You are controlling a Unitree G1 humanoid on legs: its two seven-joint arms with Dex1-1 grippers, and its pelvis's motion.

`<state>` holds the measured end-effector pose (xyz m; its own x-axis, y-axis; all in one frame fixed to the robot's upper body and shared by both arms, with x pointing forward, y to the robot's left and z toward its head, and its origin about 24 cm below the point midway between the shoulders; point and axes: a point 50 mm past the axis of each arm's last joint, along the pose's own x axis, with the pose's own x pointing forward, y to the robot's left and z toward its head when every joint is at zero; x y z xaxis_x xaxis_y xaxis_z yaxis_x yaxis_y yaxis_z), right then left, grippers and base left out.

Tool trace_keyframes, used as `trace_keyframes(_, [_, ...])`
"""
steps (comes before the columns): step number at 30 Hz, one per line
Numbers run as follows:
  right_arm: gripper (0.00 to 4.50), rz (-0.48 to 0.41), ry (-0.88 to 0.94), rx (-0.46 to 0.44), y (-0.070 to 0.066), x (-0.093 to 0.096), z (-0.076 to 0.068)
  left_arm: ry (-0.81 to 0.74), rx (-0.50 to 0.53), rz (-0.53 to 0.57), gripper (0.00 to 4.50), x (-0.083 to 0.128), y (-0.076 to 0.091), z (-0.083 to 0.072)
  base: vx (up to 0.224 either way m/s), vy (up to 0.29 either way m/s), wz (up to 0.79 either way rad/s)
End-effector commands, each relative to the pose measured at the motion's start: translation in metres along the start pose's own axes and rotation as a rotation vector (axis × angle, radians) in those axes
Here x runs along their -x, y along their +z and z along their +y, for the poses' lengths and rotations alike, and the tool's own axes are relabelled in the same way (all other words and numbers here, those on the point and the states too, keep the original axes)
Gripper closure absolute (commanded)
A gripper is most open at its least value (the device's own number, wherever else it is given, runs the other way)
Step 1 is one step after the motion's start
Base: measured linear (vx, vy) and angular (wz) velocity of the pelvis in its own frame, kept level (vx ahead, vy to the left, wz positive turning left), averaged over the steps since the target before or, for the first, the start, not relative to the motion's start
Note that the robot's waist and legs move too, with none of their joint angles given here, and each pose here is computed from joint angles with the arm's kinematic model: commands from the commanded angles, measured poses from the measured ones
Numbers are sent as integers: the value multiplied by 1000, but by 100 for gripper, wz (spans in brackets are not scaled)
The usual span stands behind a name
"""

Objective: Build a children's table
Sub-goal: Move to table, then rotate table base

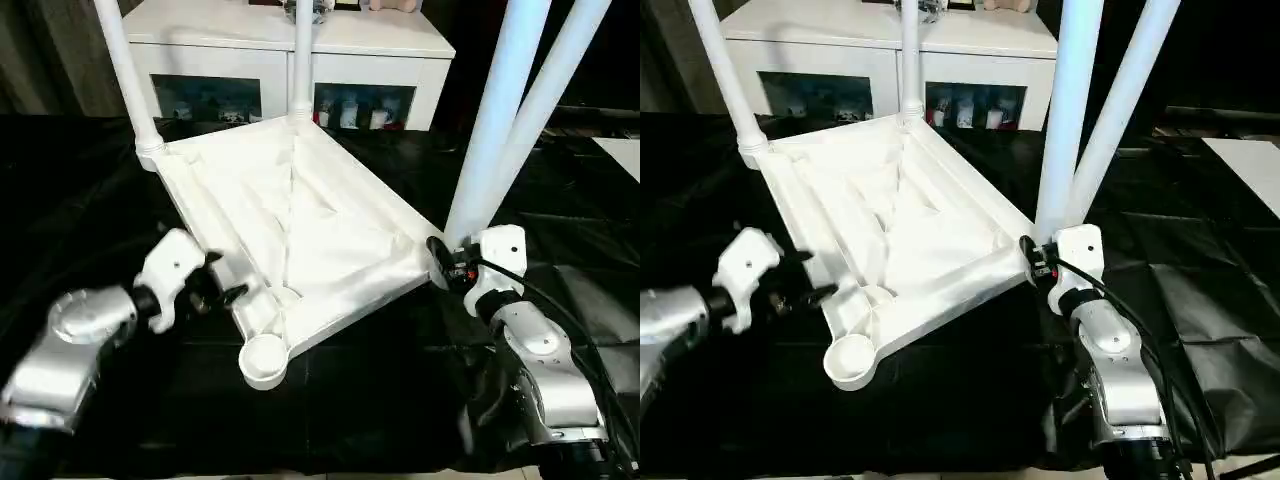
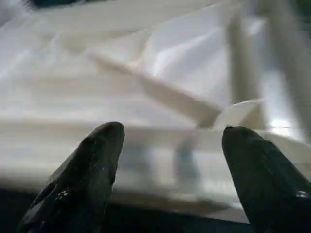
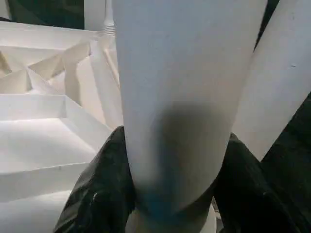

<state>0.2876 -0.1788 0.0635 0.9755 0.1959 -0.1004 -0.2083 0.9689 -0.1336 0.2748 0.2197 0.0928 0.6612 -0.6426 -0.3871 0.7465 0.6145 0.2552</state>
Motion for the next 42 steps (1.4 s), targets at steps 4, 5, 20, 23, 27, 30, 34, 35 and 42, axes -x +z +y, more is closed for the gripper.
trace_keyframes(4, [264, -51, 86, 13, 7, 2, 3, -264, -169, 39, 83, 8, 26, 2, 0, 0, 0])
trace_keyframes(5, [264, -67, 124, 16, 9, 3, 6, -320, -246, 80, 53, 9, 31, 4, 0, 0, 0])
trace_keyframes(20, [264, -106, 328, 19, 16, 11, 21, -574, -707, 340, 3, -20, 24, 8, 0, 0, 0])
trace_keyframes(23, [264, -103, 338, 21, 15, 11, 23, -604, -766, 340, 3, -31, 21, 6, 0, 0, 0])
trace_keyframes(27, [264, -104, 344, 19, 15, 11, 25, -673, -820, 337, 3, -45, 19, 0, 0, 0, 0])
trace_keyframes(30, [264, -102, 356, 29, 15, 11, 27, -700, -844, 347, 3, -50, 18, 0, 0, 0, 0])
trace_keyframes(34, [264, -100, 362, 32, 15, 12, 27, -743, -840, 385, 32, -54, 14, 2, 0, 0, 0])
trace_keyframes(35, [264, -100, 362, 32, 15, 12, 27, -751, -837, 394, 40, -54, 13, 3, 0, 0, 0])
trace_keyframes(42, [264, -93, 364, 45, 13, 14, 27, -784, -772, 467, 97, -47, 11, 13, 0, 0, 0])
